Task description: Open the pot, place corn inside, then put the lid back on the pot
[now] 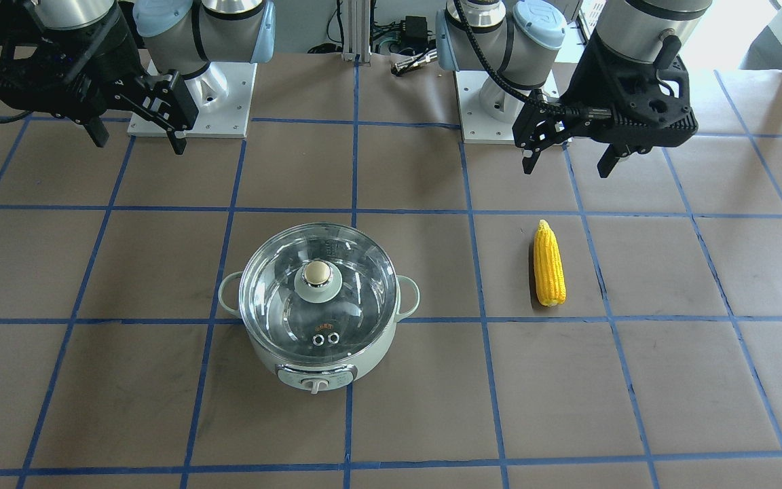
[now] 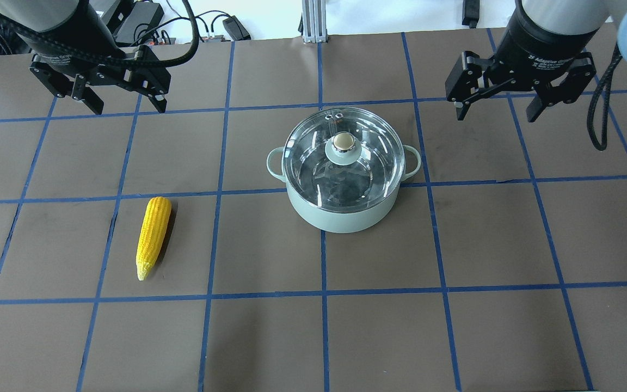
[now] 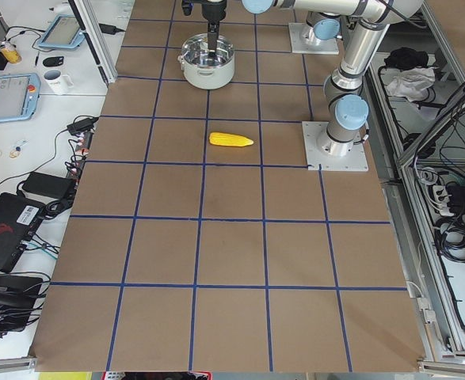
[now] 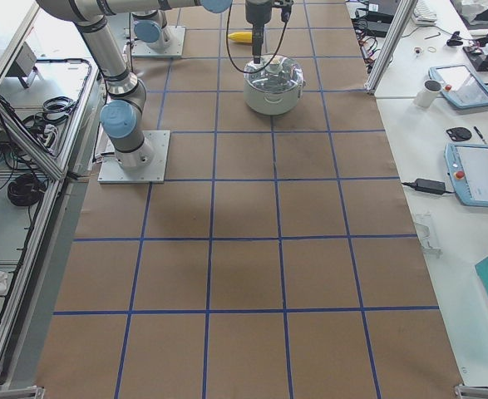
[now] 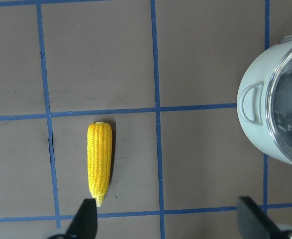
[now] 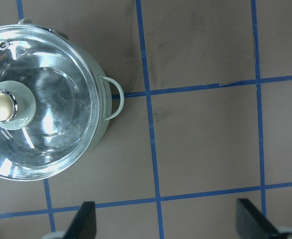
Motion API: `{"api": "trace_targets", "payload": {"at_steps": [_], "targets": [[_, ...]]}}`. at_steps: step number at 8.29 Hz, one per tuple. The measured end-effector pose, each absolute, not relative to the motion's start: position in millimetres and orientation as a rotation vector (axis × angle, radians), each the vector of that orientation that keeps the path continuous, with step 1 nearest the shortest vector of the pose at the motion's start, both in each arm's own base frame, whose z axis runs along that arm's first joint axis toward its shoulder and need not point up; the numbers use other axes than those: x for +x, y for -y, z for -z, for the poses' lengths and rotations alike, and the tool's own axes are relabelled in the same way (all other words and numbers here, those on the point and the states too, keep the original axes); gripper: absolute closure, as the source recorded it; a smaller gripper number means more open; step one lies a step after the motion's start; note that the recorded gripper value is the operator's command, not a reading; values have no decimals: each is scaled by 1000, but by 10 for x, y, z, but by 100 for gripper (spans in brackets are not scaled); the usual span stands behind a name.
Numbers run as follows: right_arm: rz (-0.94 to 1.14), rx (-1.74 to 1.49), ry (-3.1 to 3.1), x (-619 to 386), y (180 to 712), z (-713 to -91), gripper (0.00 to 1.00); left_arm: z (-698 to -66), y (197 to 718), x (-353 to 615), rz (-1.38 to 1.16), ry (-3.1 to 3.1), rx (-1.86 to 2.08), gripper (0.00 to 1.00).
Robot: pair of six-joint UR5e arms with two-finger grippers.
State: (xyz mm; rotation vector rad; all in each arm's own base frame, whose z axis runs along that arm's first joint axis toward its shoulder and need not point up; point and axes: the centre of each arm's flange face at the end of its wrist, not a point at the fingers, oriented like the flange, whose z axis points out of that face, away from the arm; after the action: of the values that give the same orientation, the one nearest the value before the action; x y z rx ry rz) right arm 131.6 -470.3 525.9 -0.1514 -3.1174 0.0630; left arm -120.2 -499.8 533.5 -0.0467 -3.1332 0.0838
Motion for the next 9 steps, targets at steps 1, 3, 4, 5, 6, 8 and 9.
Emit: {"api": "trace_targets", "payload": {"at_steps": [1,3,4,5,6,8,9], "targets": [[-62,-150,3117,1315,4704,-5257,0,-5330,5003,-1204,-82,3133,-48,0],[-52,-130,3119,1319,4738,-5214,0,-5240,5043,-1186,-55,3131,-61,0],[-47,-134,3120,1325,4799,-5148,0,-5190,5099,-1136,-46,3130,-63,0],[-73,-143,3121,1365,4962,-5029,0,-5124,5189,-1025,-52,3131,-64,1],[-102,-161,3127,1521,5158,-4859,0,-5047,5268,-872,-51,3130,-71,2],[-186,-215,3144,2245,5562,-4367,0,-4634,5357,-497,-30,3127,-86,0],[-206,-250,3148,2657,5668,-4108,0,-4271,5406,-342,-48,3131,-111,0]]}}
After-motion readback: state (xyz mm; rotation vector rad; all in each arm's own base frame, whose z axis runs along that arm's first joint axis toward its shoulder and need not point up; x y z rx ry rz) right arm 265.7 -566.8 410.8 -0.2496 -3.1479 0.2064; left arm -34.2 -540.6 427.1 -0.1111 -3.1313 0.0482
